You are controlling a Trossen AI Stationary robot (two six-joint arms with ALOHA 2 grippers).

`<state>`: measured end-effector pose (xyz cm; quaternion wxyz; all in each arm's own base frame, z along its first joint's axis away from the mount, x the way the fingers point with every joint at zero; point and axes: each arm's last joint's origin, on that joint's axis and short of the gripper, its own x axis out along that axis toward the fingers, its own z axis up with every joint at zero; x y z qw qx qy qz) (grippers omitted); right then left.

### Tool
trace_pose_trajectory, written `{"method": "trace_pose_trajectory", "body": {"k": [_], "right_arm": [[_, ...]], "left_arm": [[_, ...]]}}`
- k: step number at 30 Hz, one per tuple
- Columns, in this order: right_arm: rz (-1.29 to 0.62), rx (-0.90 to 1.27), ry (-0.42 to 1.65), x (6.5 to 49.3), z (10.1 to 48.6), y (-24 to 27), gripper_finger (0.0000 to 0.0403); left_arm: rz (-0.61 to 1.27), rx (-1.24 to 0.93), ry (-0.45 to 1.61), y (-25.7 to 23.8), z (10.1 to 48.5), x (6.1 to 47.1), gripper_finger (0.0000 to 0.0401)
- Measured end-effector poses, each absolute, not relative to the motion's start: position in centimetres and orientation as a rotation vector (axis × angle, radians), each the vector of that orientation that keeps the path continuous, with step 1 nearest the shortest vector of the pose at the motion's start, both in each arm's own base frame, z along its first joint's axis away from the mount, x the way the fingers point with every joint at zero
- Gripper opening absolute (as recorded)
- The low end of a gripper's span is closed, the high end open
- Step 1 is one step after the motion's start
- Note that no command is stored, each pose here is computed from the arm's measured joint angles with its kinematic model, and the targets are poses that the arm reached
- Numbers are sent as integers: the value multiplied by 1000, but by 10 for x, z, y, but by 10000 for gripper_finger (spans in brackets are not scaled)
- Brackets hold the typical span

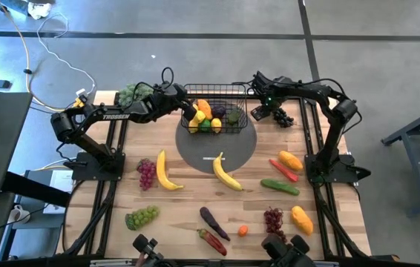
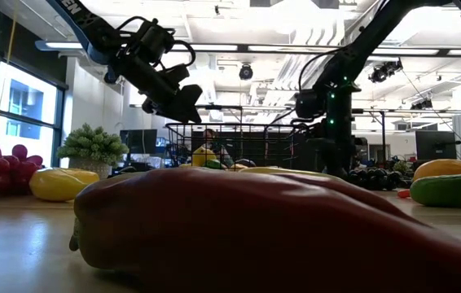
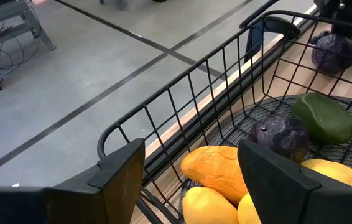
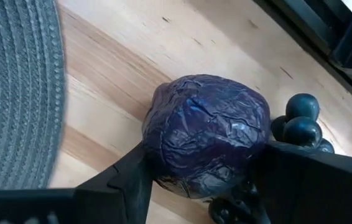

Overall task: Build produce basket
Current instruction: Put the purple plum into the black wire basket

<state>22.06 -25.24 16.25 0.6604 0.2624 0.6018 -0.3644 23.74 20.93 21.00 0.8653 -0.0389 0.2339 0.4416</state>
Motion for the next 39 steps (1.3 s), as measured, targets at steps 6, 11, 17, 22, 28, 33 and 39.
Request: {"method": "trace_pose_trajectory", "body": {"k": [6, 11, 17, 22, 28, 33, 39], "right_arm": [[-819, 604, 1387, 220, 175, -252, 203], [-846, 600, 1330, 221, 194, -253, 205], [-888, 575, 1252, 219, 224, -252, 206], [-912, 541, 1132, 217, 258, -250, 206], [-885, 494, 921, 219, 302, -248, 206], [-773, 481, 765, 223, 322, -244, 206], [-645, 463, 710, 237, 325, -237, 206]], "left_arm": [[925, -82, 490, 209, 210, 237, 248], [935, -79, 491, 209, 210, 237, 248], [947, -77, 493, 210, 210, 237, 248], [947, -77, 491, 209, 211, 237, 248], [954, -67, 454, 206, 222, 234, 248], [963, -57, 411, 203, 234, 229, 248], [982, -87, 352, 200, 245, 225, 248]]}}
